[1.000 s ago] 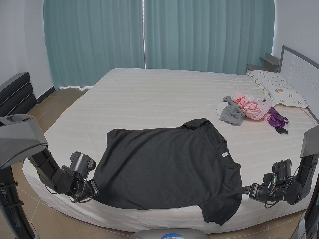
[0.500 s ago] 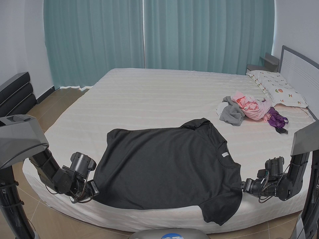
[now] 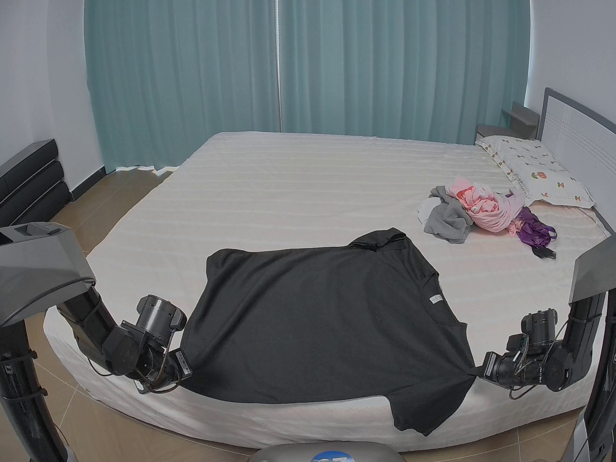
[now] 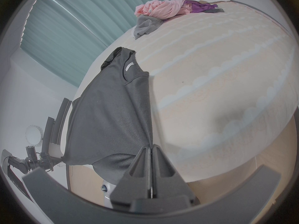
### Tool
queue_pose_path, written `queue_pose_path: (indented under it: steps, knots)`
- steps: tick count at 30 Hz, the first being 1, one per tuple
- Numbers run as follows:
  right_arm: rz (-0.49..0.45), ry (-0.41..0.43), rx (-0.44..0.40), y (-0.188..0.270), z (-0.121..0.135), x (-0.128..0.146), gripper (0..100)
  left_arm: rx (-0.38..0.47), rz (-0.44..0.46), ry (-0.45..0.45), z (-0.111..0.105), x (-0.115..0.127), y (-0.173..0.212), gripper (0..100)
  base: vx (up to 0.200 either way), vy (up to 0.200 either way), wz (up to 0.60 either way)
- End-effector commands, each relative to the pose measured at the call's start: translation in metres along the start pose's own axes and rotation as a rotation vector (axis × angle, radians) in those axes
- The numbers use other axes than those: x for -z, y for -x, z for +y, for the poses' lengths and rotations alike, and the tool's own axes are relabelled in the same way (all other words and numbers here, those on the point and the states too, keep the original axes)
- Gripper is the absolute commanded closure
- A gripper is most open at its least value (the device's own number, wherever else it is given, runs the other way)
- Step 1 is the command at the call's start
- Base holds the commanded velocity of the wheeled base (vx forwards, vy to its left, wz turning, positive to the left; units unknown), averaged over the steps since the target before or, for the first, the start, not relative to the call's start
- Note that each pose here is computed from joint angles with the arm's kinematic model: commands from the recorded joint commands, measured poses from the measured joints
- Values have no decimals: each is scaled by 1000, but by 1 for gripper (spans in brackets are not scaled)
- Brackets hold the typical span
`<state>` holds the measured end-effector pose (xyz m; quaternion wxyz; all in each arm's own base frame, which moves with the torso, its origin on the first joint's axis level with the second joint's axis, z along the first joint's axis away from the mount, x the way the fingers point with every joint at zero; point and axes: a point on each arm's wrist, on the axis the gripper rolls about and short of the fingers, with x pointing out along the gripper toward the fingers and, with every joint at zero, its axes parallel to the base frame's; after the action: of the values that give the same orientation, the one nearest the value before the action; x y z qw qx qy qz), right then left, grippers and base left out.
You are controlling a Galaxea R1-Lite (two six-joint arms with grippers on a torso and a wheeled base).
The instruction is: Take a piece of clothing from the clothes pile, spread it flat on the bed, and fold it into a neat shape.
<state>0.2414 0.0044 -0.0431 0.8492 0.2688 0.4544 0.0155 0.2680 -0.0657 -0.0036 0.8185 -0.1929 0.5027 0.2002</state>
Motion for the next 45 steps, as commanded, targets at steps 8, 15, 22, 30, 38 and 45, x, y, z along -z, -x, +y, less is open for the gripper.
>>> queue_pose_path:
  steps: [8,15,22,30,38,45]
  knots:
    - [13,-23,20,13,-9,10,100,-5,3,0,-1,0,-3,100,0,0,0]
    - [-7,-16,7,15,-9,10,100,3,-2,3,-3,-2,-3,100,0,0,0]
    - [-52,-24,-49,18,-2,3,0,26,-23,12,-9,-8,-1,0,0,0,0]
    - [-112,-48,-153,27,22,-6,0,101,-68,52,-7,-19,24,0,0,0,0]
    - [-108,-132,-165,30,24,-5,0,177,-122,70,-5,-26,55,0,0,0,0]
    - [-102,-142,-164,31,24,-4,0,184,-108,136,-4,-23,55,0,0,86,0]
